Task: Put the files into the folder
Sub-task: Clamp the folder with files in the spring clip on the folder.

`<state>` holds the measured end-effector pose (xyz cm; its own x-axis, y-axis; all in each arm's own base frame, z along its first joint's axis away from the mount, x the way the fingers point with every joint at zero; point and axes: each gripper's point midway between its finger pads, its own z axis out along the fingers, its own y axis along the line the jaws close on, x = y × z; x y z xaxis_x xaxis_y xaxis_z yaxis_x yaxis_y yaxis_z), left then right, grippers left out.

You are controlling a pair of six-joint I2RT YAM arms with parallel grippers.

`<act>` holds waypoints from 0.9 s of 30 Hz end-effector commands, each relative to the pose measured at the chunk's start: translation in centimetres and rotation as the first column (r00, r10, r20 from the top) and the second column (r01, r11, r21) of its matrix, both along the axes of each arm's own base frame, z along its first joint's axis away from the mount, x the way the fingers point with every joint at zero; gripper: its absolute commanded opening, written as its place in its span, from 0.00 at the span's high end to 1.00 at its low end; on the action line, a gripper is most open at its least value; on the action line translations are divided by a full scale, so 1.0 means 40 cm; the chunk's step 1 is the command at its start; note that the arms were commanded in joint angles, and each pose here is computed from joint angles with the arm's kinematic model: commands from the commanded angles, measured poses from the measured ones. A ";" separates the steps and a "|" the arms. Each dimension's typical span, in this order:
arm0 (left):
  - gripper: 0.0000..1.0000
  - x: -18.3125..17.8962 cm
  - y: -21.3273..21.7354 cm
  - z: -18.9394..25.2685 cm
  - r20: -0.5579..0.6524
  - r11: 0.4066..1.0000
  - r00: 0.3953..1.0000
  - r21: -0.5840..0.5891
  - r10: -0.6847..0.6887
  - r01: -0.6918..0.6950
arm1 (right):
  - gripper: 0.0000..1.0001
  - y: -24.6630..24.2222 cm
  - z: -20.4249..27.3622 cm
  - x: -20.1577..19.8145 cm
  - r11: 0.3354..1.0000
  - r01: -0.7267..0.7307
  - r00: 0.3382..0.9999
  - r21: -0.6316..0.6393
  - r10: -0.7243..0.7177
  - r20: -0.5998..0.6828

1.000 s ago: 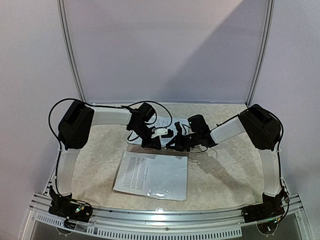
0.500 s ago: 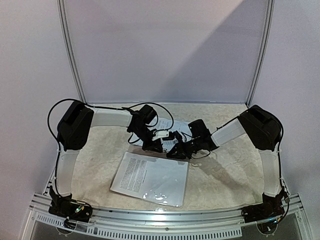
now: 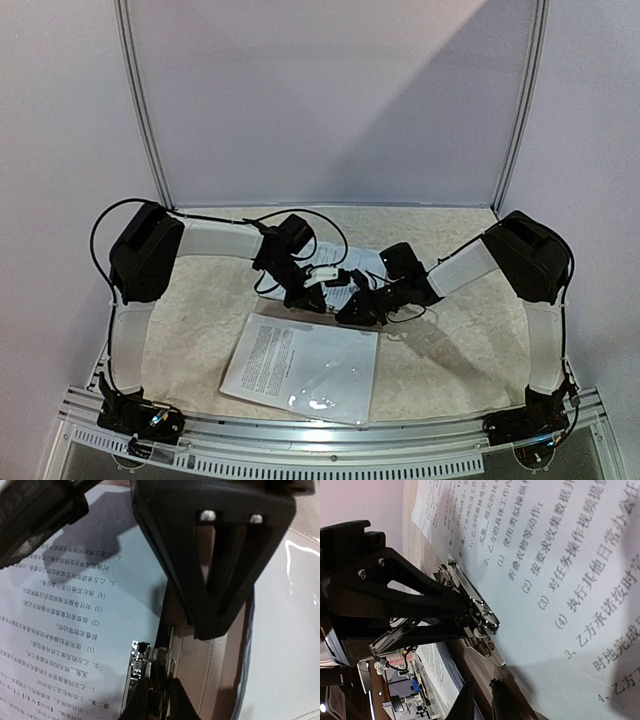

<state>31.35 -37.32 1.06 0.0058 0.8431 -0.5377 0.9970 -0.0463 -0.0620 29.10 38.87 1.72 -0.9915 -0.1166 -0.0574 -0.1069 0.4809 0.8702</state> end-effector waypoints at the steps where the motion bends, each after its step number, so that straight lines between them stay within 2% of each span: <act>1: 1.00 -0.094 0.040 -0.058 -0.121 0.993 0.993 0.118 -0.014 0.028 | 0.84 -0.008 0.053 0.014 0.997 0.070 0.997 0.015 -0.071 0.015; 8: 1.00 -0.090 0.043 -0.061 -0.112 0.992 0.994 0.120 -0.016 0.029 | 0.79 0.005 0.142 0.050 0.972 0.151 0.987 0.182 -0.159 0.032; 11: 1.00 -0.089 0.039 -0.056 -0.113 0.993 0.994 0.114 -0.014 0.027 | 0.73 0.013 0.150 0.063 0.958 0.182 0.982 0.223 -0.189 0.012; 17: 1.00 -0.088 0.037 -0.054 -0.112 0.993 0.994 0.111 -0.014 0.027 | 0.68 0.033 0.151 0.084 0.941 0.204 0.978 0.270 -0.208 -0.014; 23: 1.00 -0.083 0.034 -0.058 -0.112 0.993 0.994 0.115 -0.013 0.026 | 0.68 0.053 0.122 0.082 0.948 0.203 0.979 0.244 -0.199 -0.038; 27: 1.00 -0.088 0.035 -0.059 -0.122 0.993 0.992 0.115 -0.014 0.028 | 0.73 0.068 0.112 0.088 0.950 0.191 0.982 0.245 -0.187 -0.040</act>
